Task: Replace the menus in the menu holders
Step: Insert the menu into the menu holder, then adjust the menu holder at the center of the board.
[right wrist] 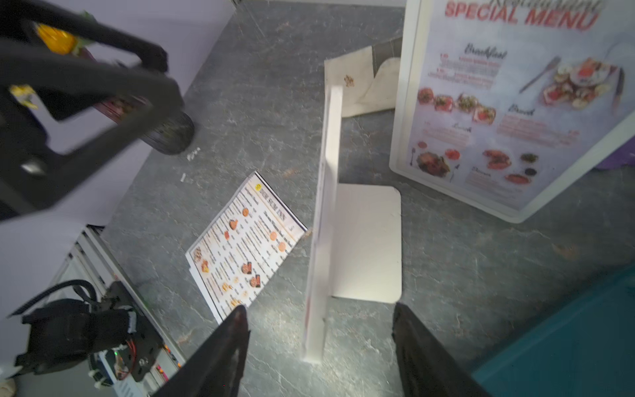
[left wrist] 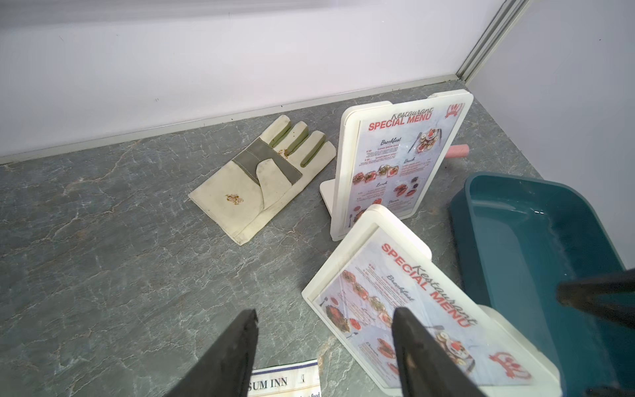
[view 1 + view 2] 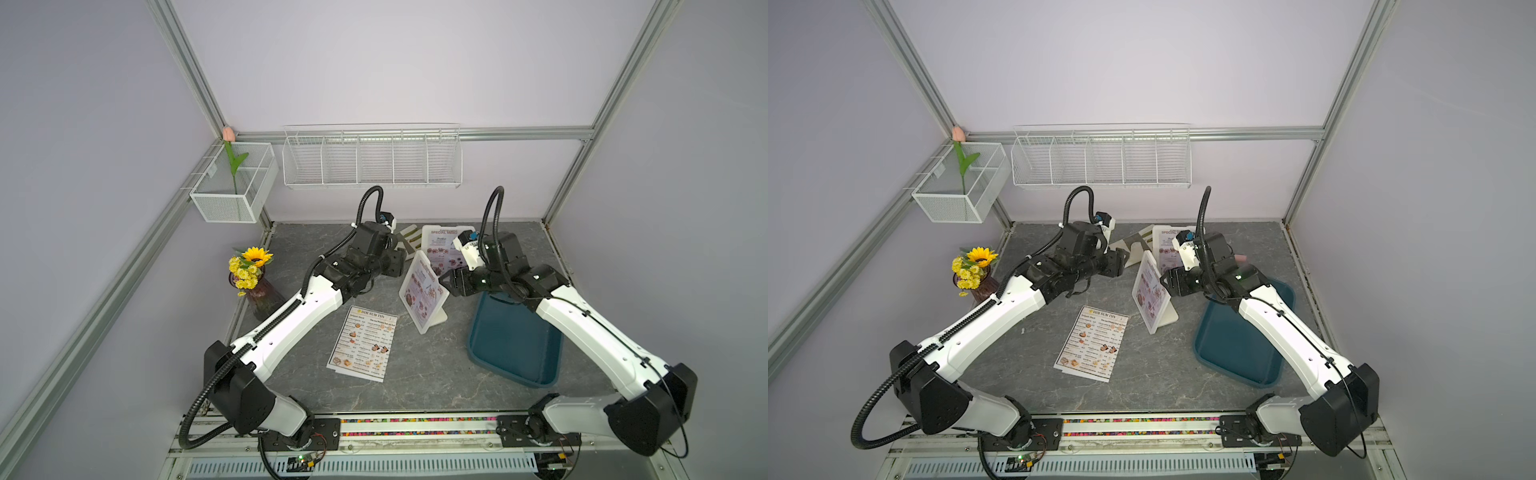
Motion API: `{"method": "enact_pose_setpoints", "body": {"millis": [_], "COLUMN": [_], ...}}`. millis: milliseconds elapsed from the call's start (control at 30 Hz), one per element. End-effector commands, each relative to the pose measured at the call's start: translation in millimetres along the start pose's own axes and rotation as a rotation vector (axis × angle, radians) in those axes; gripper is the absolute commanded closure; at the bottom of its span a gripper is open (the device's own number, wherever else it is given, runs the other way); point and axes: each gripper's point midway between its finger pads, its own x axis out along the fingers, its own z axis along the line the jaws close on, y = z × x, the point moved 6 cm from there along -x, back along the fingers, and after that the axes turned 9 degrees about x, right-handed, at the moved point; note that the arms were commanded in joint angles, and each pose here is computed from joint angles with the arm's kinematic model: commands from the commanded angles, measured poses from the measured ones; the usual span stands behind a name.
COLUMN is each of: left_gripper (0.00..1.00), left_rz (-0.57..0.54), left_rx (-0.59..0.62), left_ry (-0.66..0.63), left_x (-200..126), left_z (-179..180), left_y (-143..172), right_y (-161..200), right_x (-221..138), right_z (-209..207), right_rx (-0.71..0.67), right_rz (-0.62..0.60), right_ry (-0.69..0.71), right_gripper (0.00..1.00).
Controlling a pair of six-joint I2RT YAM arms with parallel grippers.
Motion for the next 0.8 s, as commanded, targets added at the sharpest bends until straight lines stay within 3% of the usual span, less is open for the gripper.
{"method": "enact_pose_setpoints", "body": {"millis": [0, 200, 433, 767], "left_gripper": [0.35, 0.35, 0.35, 0.35], "left_rz": [-0.008, -0.011, -0.012, -0.013], "left_rx": [-0.013, -0.018, -0.016, -0.004], "left_ry": [-0.022, -0.019, -0.029, -0.051], "left_x": [-5.7, -7.1, -11.1, -17.6], "left_z": [4.1, 3.7, 5.5, 8.8], "left_y": [0.0, -1.1, -1.8, -0.5], "right_y": [15.8, 28.5, 22.0, 13.1], "right_x": [-2.0, 6.0, 22.3, 39.4], "right_z": [-7.8, -7.6, -0.5, 1.1], "right_rx": [0.036, 0.059, 0.031, 0.004], "right_rz": [-0.002, 0.008, 0.006, 0.03], "right_ry": [0.021, -0.024, -0.076, -0.072], "right_gripper": [0.27, 0.22, 0.27, 0.62]}}
